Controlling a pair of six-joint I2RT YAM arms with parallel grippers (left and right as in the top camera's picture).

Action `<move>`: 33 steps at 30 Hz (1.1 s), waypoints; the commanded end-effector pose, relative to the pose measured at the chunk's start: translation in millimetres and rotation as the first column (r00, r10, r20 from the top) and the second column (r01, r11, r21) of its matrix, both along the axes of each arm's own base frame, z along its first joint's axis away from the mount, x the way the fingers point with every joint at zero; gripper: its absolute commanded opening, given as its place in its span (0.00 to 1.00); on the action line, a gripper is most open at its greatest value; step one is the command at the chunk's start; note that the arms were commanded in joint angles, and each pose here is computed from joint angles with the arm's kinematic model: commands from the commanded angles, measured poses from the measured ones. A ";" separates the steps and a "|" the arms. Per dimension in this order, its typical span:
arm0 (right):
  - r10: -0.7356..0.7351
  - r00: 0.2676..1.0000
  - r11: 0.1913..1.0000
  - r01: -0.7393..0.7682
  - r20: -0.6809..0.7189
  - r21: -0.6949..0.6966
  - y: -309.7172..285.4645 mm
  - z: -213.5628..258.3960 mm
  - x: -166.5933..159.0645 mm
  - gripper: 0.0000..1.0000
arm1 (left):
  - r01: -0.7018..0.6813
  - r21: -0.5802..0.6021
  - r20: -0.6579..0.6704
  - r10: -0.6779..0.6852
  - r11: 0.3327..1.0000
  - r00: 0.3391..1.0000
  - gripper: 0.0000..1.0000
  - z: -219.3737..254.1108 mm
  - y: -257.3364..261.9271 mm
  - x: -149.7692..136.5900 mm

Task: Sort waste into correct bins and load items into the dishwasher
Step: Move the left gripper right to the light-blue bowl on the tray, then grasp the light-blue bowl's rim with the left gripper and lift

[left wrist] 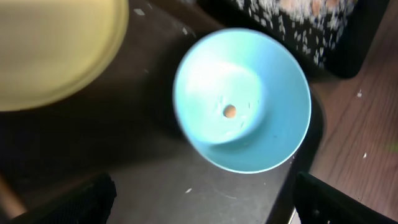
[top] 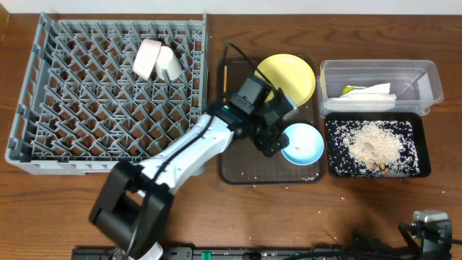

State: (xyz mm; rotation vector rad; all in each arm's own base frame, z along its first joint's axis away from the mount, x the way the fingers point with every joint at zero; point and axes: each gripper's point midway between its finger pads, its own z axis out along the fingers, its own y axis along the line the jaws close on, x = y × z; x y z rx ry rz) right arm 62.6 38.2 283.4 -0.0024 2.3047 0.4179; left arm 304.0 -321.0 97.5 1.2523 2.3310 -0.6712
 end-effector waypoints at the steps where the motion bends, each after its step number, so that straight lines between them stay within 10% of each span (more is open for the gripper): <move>1: -0.023 1.000 1.000 0.023 0.000 0.003 -1.8 0.3 1.1 0.99 | 0.032 -0.010 -0.021 -0.032 0.999 0.999 0.92 -5.8 -15.0 -9.3; 19: -0.023 1.000 1.000 0.023 0.000 0.003 -1.8 0.3 1.1 0.99 | -0.031 0.088 0.032 0.028 0.996 0.999 0.91 -54.9 -20.9 11.1; 26: -0.023 1.000 1.000 0.023 0.000 0.003 -1.8 0.3 1.1 0.99 | -0.043 0.079 0.032 0.041 0.996 0.999 0.68 -56.8 -23.0 13.7; 33: -0.023 1.000 1.000 0.023 0.000 0.003 -1.7 0.3 1.1 0.99 | -0.057 0.109 -0.014 0.059 0.992 0.998 0.66 -78.0 -20.4 10.6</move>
